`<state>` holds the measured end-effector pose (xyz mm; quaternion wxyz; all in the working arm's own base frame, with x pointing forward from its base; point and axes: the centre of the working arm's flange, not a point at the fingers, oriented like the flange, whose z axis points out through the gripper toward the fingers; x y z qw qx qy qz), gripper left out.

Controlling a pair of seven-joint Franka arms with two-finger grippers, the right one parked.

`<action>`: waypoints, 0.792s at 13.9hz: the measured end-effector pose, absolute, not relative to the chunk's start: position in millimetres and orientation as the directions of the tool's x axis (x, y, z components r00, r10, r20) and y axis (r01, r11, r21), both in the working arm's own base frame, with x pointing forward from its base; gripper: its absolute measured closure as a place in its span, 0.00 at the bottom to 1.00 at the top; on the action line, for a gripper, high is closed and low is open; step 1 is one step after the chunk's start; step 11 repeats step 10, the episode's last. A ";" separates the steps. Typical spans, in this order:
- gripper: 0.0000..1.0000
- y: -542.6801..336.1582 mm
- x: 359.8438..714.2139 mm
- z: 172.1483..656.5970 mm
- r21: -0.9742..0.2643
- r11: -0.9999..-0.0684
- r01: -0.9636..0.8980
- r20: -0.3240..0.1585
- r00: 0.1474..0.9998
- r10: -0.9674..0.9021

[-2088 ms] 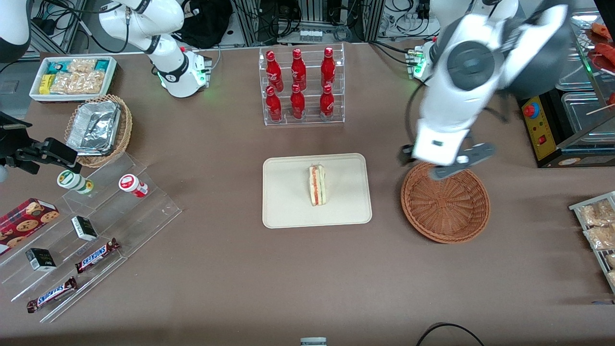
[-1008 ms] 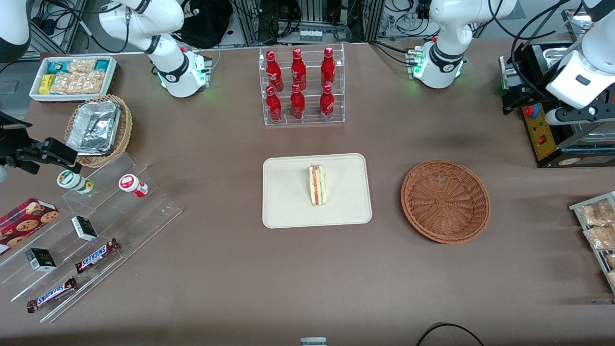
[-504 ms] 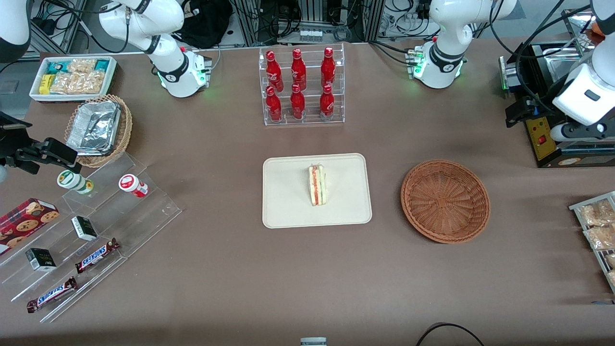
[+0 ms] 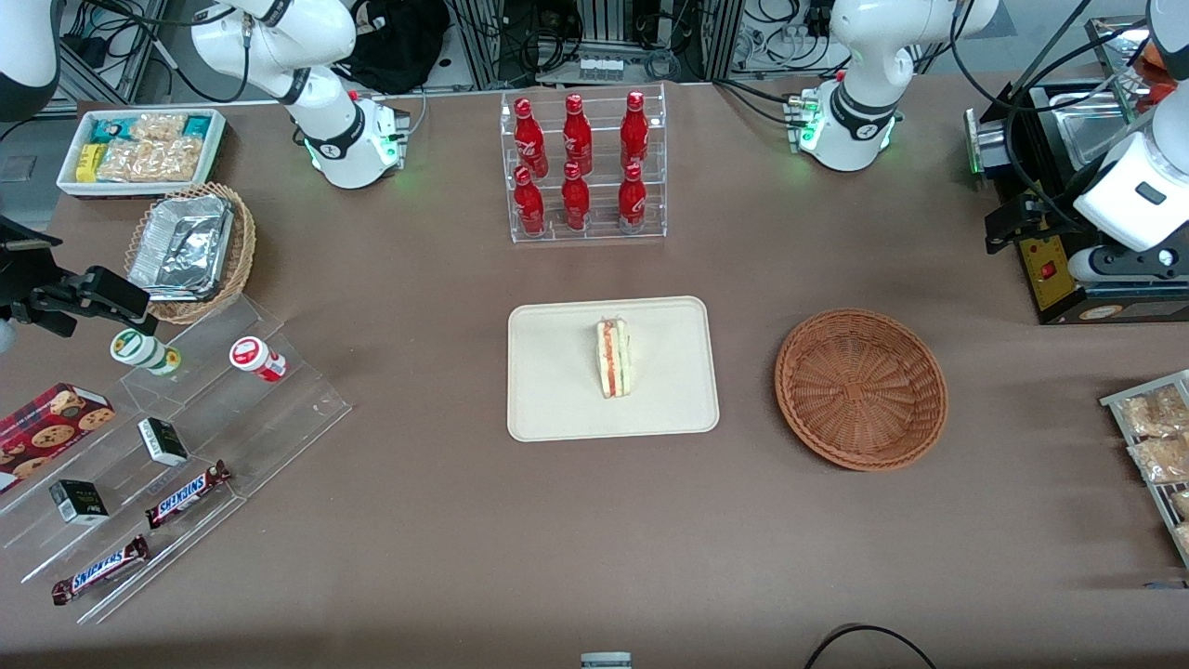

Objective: Place sandwich from basket to tray

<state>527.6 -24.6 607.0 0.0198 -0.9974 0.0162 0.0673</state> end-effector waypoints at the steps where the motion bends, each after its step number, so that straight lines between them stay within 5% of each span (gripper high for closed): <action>1: 0.00 -23.2 528.2 605.0 -0.037 -0.999 -0.032 -0.135 0.990 -0.027; 11: 0.00 -21.9 532.4 607.3 -0.036 -0.999 -0.030 -0.106 0.994 -0.026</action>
